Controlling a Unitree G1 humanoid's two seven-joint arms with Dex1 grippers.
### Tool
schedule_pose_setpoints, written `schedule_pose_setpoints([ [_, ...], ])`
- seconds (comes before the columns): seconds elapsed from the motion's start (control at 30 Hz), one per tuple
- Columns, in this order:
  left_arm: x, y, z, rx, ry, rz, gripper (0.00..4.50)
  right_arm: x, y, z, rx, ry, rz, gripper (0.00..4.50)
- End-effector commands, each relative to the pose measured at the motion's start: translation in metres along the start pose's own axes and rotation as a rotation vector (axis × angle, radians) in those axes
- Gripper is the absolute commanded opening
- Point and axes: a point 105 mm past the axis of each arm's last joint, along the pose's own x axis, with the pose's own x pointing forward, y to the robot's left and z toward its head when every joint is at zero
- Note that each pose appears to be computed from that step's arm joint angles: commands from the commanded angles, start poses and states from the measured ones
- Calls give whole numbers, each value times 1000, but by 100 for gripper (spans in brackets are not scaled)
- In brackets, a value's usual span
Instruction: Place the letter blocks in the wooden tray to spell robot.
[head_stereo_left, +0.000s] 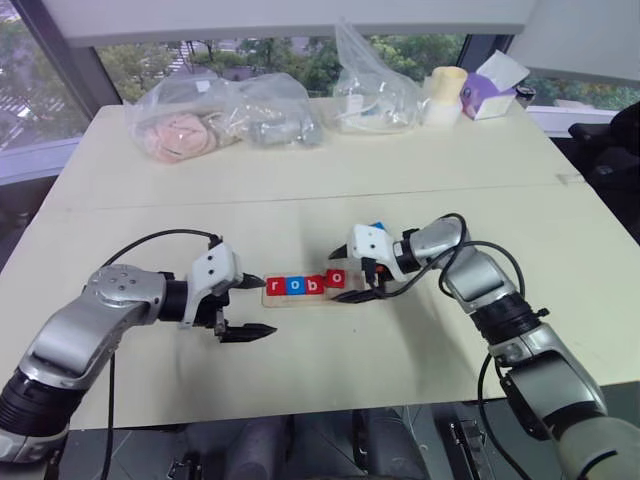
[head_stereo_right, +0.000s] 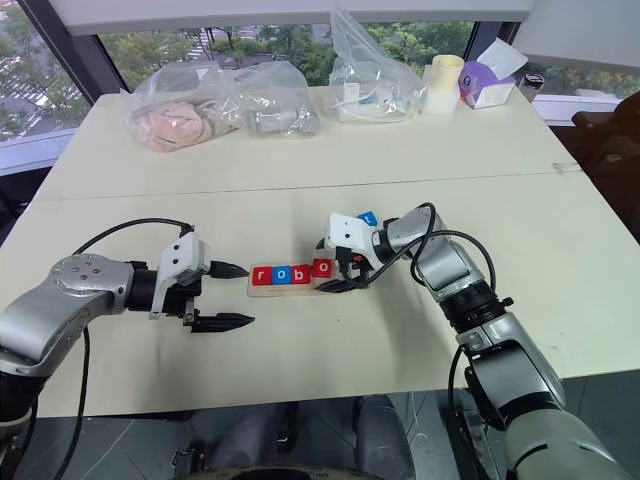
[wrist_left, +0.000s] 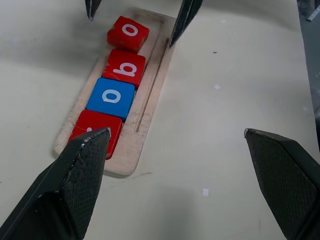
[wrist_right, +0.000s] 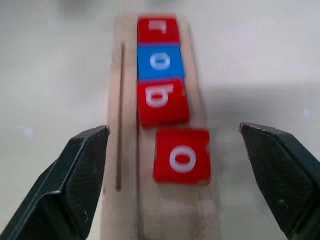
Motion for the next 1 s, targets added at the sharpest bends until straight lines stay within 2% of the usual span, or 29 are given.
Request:
schedule_pose_setpoints([
  [0.03, -3, 3, 5, 26, -15, 17, 450, -14, -4, 11, 10, -52, -46, 443],
  [0.37, 0, 3, 7, 26, -21, 7, 450, 7, 20, -8, 116, -46, 34, 443],
  [0.57, -1, 3, 6, 22, -20, 9, 450, 10, 25, 1, 106, -72, 57, 443],
  [0.83, 1, 2, 6, 16, -25, 9, 450, 3, 8, 8, 103, -100, -18, 443],
  [1.0, 2, 1, 5, 15, -26, 10, 450, 7, 10, -6, 130, -59, -5, 443],
])
